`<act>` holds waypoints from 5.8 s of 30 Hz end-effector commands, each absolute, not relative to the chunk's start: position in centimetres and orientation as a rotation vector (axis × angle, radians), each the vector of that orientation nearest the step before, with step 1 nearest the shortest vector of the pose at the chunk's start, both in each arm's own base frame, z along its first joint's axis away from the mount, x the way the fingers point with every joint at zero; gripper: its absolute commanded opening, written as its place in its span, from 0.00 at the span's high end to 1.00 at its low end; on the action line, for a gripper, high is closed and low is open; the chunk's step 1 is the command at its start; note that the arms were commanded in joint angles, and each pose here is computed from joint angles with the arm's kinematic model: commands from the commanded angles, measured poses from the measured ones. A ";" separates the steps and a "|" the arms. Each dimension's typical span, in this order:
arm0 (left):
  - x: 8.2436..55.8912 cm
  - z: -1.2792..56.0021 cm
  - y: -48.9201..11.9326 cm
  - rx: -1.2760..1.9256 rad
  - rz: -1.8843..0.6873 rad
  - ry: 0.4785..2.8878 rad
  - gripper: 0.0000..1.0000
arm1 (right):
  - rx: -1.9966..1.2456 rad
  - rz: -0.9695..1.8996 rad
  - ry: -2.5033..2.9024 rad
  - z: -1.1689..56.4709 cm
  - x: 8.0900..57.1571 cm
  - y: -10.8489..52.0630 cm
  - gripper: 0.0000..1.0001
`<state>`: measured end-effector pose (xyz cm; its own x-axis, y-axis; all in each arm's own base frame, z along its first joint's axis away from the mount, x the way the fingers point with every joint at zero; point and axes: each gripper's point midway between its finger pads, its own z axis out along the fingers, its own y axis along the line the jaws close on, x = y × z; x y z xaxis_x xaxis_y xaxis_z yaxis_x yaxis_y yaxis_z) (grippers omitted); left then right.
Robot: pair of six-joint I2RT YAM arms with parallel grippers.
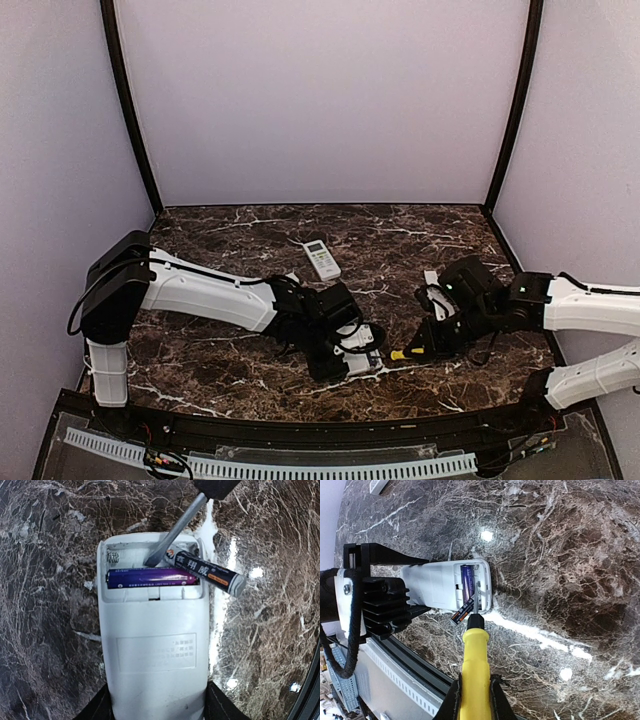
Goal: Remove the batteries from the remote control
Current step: Remove the battery from the remote control without the battery cover, then adjust the remote control without the battery cover at the center of the board, then remove the battery from the remote control without the battery cover.
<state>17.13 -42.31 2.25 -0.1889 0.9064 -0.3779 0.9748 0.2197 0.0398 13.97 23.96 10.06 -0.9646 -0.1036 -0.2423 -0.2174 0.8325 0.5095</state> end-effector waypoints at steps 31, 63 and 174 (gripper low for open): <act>19.2 -0.6 -37.8 1.728 -0.004 2.326 0.64 | -0.335 0.929 2.783 11.8 13.9 24.9 1.00; 21.5 0.6 -37.3 1.619 0.024 2.327 0.67 | -0.332 0.846 2.667 14.8 14.8 23.4 1.00; 12.2 -0.5 -37.9 2.087 -0.346 2.144 0.69 | -0.288 1.534 2.725 6.8 14.7 23.3 1.00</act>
